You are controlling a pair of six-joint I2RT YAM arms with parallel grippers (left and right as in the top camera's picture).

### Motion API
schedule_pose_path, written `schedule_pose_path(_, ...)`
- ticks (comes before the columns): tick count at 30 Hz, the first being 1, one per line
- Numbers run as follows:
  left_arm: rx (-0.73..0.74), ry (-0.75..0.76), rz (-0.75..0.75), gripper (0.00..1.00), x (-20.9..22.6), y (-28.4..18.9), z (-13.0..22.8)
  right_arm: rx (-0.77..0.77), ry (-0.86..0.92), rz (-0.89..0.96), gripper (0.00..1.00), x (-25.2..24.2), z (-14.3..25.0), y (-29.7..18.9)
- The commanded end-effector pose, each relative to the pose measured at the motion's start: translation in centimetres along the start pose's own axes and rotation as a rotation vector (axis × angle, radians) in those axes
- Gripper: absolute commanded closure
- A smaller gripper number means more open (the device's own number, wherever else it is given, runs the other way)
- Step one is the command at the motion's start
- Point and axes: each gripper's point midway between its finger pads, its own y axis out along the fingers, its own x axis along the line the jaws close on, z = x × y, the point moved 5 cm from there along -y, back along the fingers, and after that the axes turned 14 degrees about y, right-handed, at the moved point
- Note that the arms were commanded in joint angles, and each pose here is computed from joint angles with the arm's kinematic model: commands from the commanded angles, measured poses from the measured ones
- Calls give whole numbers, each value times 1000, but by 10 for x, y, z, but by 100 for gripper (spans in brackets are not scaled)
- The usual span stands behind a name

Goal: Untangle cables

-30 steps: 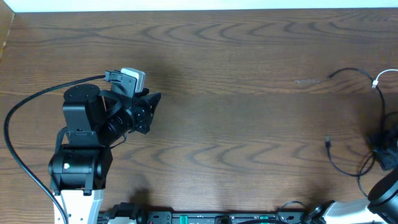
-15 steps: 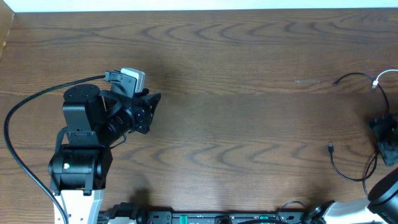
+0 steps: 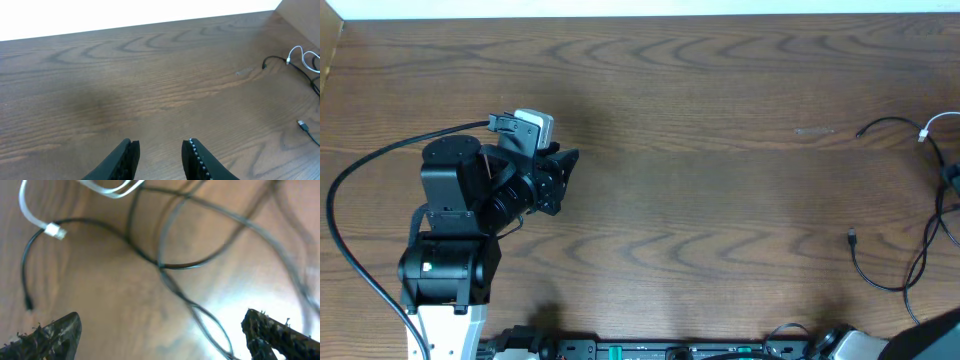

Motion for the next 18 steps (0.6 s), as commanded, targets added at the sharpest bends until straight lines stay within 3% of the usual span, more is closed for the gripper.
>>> schedule_pose_path(1,-8,16,1,66,-1,-2,0,-98,41,14,1,-4,-11,-20)
schedule_pose_path(3,-13,19,-8,66,1,-2,-2,-84,-28,-47,1,4,-5,-30)
schedule_pose_path(9,-24,-65,-224,66,28,-5,-7,-16,-381,-390,1,62,49,-81)
schedule_pose_path(14,-12,-120,-333,66,40,-10,-4,-77,-601,-601,1,84,96,-142)
schedule_pose_path(18,-16,-113,-367,66,41,-17,-4,-156,-681,-671,1,82,121,-174)
